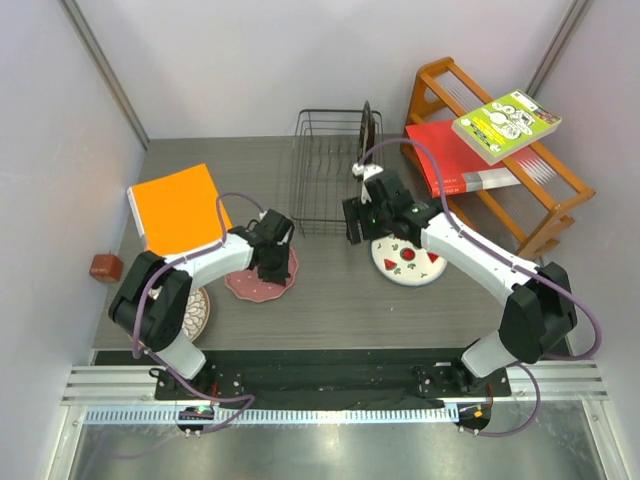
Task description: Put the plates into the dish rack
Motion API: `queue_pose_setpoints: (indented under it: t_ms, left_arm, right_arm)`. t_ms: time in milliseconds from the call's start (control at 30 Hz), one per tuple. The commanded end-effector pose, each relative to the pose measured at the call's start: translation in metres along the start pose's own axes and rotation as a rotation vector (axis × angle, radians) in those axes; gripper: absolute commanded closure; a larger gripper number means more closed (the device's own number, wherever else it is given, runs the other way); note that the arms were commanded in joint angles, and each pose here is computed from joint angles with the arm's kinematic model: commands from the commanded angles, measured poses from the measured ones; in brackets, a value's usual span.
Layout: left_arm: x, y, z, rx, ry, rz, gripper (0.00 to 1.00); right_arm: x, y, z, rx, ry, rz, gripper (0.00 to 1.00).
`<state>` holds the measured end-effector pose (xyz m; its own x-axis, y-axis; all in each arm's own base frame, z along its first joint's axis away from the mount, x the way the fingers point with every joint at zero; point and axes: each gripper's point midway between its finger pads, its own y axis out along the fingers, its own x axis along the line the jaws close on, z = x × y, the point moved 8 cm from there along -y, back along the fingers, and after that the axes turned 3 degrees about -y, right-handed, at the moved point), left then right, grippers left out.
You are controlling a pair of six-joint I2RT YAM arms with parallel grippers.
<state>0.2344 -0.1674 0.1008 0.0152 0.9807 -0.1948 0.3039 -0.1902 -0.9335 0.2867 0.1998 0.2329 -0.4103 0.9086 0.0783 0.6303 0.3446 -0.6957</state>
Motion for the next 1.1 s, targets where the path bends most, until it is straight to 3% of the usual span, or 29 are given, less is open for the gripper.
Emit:
queue_pose_setpoints:
  t_ms: [0, 333, 467, 600, 667, 800, 900, 933, 1000, 1067]
  left_arm:
    - [-0.021, 0.011, 0.019, 0.035, 0.058, 0.046, 1.00]
    - [-0.105, 0.012, 0.068, 0.081, 0.368, 0.123, 1.00]
    - [-0.131, -0.004, 0.057, -0.030, 0.446, 0.085, 0.99]
    - [-0.121, -0.041, 0.038, -0.155, 0.481, 0.086, 0.55]
    - [-0.109, -0.068, 0.033, -0.196, 0.457, 0.135, 0.50]
    - [-0.077, -0.096, 0.041, -0.263, 0.354, 0.199, 0.24]
    - [-0.039, -0.093, 0.037, -0.249, 0.153, 0.207, 0.21]
    - [-0.026, -0.083, 0.043, -0.185, 0.118, 0.220, 0.22]
    - [0.004, -0.073, 0.032, -0.164, -0.034, 0.185, 0.22]
    - [0.014, -0.064, 0.036, -0.113, -0.104, 0.252, 0.25]
  right_arm:
    - [0.009, -0.021, 0.020, -0.009, 0.049, -0.122, 0.27]
    - [-0.015, -0.043, 0.091, 0.049, 0.176, -0.136, 0.27]
    - [-0.030, -0.050, 0.100, 0.052, 0.239, -0.136, 0.27]
    - [-0.017, -0.051, 0.113, 0.085, 0.251, -0.315, 0.28]
    - [-0.006, -0.050, 0.126, 0.132, 0.292, -0.442, 0.28]
    - [0.007, -0.037, 0.136, 0.125, 0.367, -0.598, 0.34]
    - [0.010, -0.025, 0.149, 0.150, 0.437, -0.611, 0.33]
    - [0.010, -0.022, 0.154, 0.163, 0.459, -0.611, 0.33]
    - [0.010, -0.015, 0.156, 0.158, 0.477, -0.607, 0.33]
    - [0.010, -0.007, 0.160, 0.169, 0.523, -0.598, 0.32]
